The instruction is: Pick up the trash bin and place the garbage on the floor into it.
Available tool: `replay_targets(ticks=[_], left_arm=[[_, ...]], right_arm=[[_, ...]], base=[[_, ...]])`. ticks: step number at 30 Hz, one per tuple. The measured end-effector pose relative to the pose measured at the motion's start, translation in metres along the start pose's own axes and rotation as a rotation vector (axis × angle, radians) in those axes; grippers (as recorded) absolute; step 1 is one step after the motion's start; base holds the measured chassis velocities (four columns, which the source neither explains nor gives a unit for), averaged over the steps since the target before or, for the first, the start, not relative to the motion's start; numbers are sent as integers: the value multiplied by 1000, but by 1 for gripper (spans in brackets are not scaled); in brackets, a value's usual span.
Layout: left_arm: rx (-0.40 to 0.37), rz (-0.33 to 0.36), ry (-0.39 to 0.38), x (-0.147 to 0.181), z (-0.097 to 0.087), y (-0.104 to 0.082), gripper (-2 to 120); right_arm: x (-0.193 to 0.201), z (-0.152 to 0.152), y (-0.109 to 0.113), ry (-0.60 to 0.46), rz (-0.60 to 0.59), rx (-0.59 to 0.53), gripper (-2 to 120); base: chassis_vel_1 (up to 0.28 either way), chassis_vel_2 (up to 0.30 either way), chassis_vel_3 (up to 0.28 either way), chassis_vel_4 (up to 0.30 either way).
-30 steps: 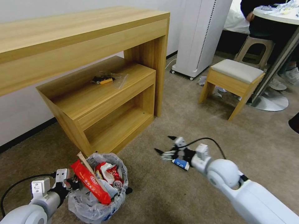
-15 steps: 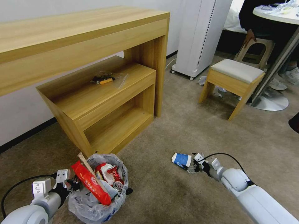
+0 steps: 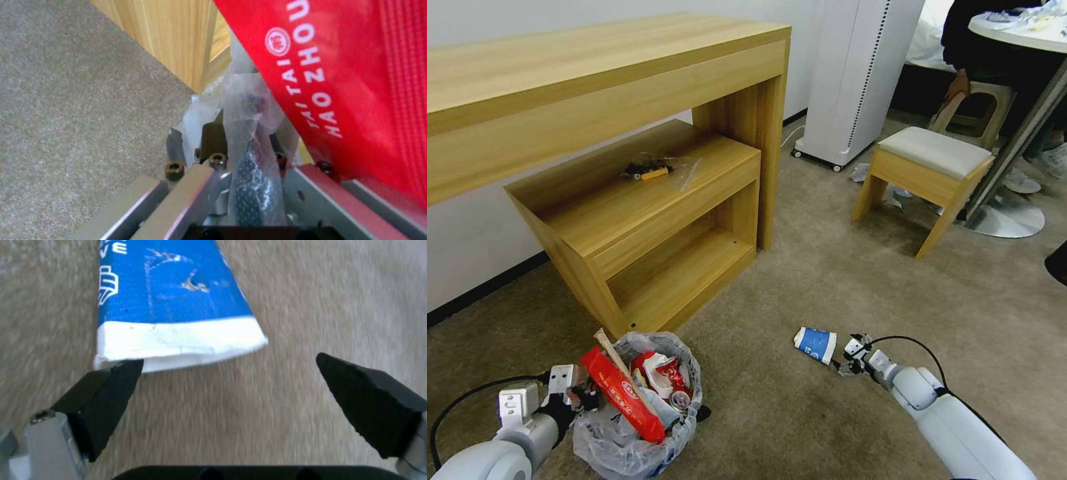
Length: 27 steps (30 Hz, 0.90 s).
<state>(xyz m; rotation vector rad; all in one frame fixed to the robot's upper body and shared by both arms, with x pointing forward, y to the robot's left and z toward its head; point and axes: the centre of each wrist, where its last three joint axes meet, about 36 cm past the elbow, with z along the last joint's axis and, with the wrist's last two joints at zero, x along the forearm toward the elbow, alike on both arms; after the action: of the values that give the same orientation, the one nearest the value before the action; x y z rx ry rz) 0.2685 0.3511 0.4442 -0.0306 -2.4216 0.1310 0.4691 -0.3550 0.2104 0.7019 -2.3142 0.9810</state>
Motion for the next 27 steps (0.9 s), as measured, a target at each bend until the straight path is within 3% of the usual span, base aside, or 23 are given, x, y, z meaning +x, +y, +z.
replay_targets(ticks=[11, 17, 27], left_arm=[[-5, 4, -1, -2, -1, 0, 0], [-3, 6, 1, -3, -1, 0, 0], [-3, 5, 0, -6, -2, 3, 0]], right_arm=[[-19, -17, 20, -30, 38, 40, 100], [-17, -19, 21, -45, 16, 11, 100], [-21, -51, 41, -74, -17, -59, 99]], base=[[0, 0, 0, 0], [0, 0, 0, 0], [0, 0, 0, 0]])
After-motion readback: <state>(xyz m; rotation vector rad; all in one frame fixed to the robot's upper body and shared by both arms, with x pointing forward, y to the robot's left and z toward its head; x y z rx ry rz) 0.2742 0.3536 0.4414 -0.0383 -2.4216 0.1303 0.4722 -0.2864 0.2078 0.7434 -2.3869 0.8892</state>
